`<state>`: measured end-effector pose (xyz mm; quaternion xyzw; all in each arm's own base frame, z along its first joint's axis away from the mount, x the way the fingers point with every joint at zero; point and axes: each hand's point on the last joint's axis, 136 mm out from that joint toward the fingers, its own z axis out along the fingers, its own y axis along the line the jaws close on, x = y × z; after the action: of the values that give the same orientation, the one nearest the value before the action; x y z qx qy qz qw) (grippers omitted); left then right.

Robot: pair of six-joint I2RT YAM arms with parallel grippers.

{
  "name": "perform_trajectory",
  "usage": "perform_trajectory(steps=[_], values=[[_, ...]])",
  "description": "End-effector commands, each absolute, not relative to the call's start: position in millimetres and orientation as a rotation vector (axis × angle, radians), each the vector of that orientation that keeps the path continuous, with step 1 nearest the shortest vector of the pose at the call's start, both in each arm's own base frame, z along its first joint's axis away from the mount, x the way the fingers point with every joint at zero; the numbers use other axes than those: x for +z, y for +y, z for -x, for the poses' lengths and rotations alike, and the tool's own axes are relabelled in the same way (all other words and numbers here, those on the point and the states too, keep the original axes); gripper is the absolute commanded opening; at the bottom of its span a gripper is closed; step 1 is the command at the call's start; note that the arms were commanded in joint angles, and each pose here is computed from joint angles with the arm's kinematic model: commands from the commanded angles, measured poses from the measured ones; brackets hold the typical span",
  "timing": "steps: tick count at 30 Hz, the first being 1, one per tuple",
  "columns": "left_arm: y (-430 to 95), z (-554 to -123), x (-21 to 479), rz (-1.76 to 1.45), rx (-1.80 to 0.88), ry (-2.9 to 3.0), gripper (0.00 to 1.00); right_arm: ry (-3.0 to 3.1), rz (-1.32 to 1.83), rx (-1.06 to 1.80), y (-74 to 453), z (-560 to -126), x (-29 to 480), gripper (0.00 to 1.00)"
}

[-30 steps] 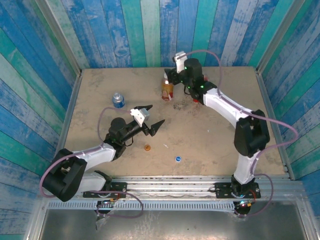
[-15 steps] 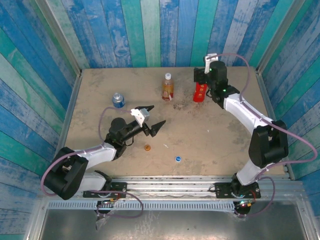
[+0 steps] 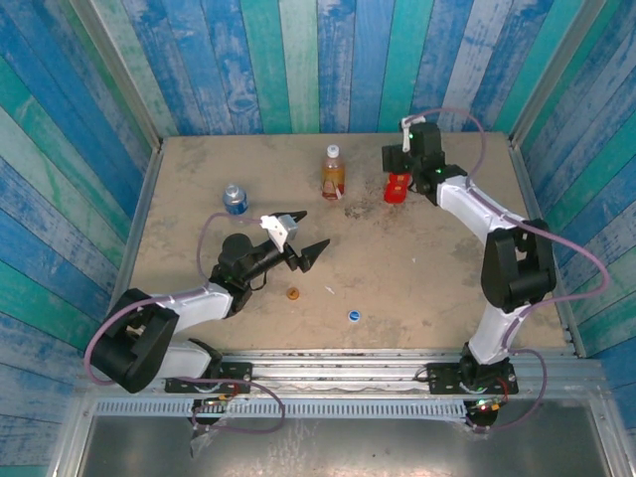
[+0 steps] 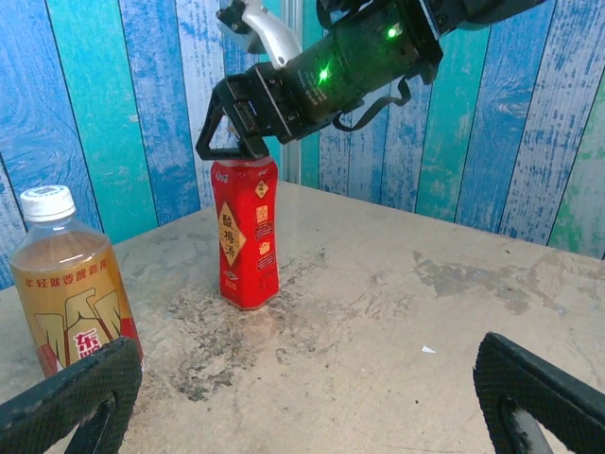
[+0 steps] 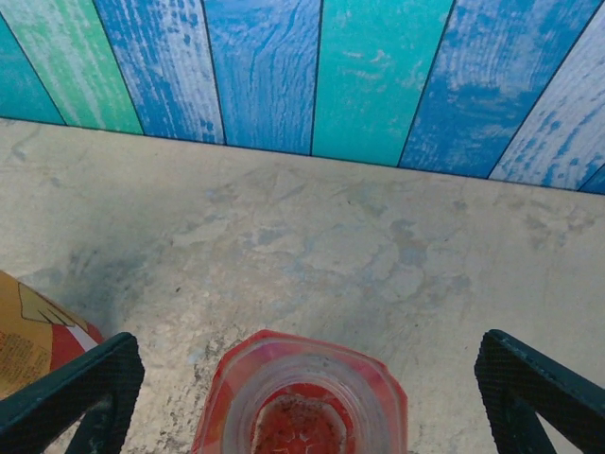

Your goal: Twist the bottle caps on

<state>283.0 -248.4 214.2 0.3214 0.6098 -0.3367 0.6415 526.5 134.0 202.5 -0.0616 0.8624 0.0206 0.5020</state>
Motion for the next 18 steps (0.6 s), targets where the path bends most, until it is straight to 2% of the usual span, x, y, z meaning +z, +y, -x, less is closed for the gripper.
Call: perform_trajectory(steps=[1, 11, 18], values=[[-248.5, -289.0, 217.5, -0.702, -0.771, 1.387, 0.94, 2.100, 0.134, 0.067, 133.7, -529.7, 202.5, 0.89], [-247.7, -289.5, 218.2, -0.693, -0.772, 1.390, 0.94, 2.140, 0.145, 0.077, 134.6, -531.8, 186.9, 0.75], [-248.3, -290.0, 217.0, -0.696, -0.774, 1.394, 0.94, 2.170, 0.154, 0.080, 135.1, -532.6, 178.6, 0.77]])
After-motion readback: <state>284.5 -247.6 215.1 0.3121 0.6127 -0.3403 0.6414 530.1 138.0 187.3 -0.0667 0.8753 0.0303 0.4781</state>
